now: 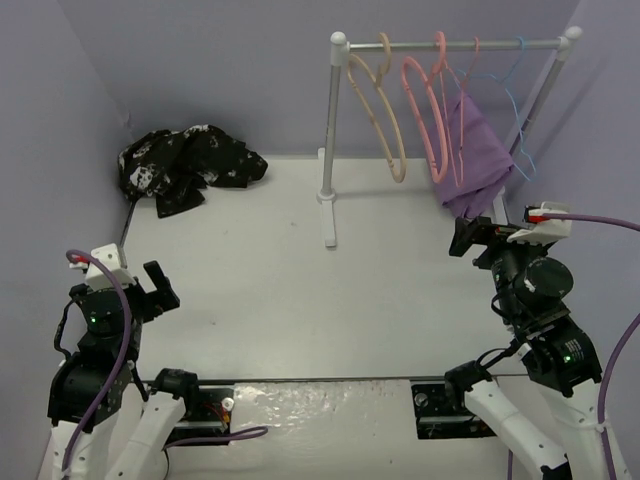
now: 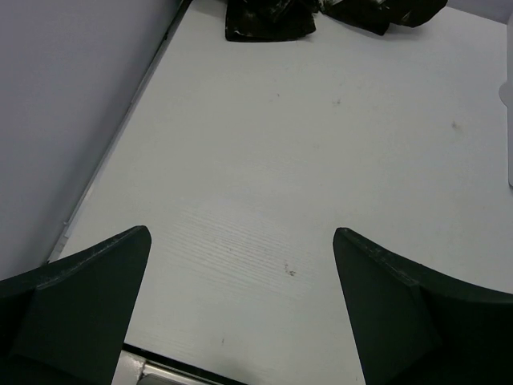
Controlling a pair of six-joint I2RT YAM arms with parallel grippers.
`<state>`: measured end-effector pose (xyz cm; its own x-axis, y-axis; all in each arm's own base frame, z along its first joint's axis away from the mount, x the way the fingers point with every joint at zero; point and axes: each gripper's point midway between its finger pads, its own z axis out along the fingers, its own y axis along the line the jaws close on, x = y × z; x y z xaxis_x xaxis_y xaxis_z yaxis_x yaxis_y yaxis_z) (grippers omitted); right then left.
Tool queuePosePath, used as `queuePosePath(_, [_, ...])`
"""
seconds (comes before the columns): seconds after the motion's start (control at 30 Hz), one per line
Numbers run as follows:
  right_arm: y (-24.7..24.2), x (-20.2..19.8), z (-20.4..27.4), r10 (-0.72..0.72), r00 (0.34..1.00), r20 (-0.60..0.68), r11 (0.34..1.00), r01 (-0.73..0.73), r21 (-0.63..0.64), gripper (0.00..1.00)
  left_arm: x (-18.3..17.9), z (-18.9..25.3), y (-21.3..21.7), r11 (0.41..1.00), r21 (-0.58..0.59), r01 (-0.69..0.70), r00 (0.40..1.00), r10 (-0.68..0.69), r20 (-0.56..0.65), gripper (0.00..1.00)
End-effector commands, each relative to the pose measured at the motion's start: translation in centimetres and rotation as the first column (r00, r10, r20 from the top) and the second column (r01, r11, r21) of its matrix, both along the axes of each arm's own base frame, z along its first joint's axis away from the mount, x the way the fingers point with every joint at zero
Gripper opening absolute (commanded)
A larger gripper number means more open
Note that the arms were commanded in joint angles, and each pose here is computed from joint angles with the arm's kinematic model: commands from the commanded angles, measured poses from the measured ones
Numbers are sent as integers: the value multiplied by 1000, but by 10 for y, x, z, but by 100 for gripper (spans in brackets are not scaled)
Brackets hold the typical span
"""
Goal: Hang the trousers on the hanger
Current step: Pick up the trousers from the corner of the board.
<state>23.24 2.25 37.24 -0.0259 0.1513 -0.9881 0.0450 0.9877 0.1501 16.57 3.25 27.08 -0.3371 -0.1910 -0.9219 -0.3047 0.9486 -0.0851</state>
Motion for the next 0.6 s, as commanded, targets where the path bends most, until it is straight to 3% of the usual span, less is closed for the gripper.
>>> queuePosePath(0.0, [2, 6, 20, -7, 999, 52, 1000, 6, 23, 100, 25, 20, -10, 999, -40, 22, 999, -20, 49, 97])
queuePosePath(0.27, [5, 11, 14, -3, 999, 32, 1000, 3, 24, 100, 89, 24, -36, 986, -165, 33, 999, -34, -2, 97])
queuePosePath(0.37, [6, 16, 6, -5, 1000, 7, 1000, 5, 8, 100, 129, 16, -48, 974, -227, 10, 999, -20, -41, 97])
queuePosePath(0.57, [9, 22, -2, -2, 1000, -22, 1000, 2, -13, 100, 216, 16, -62, 947, -318, -50, 999, 50, -7, 97])
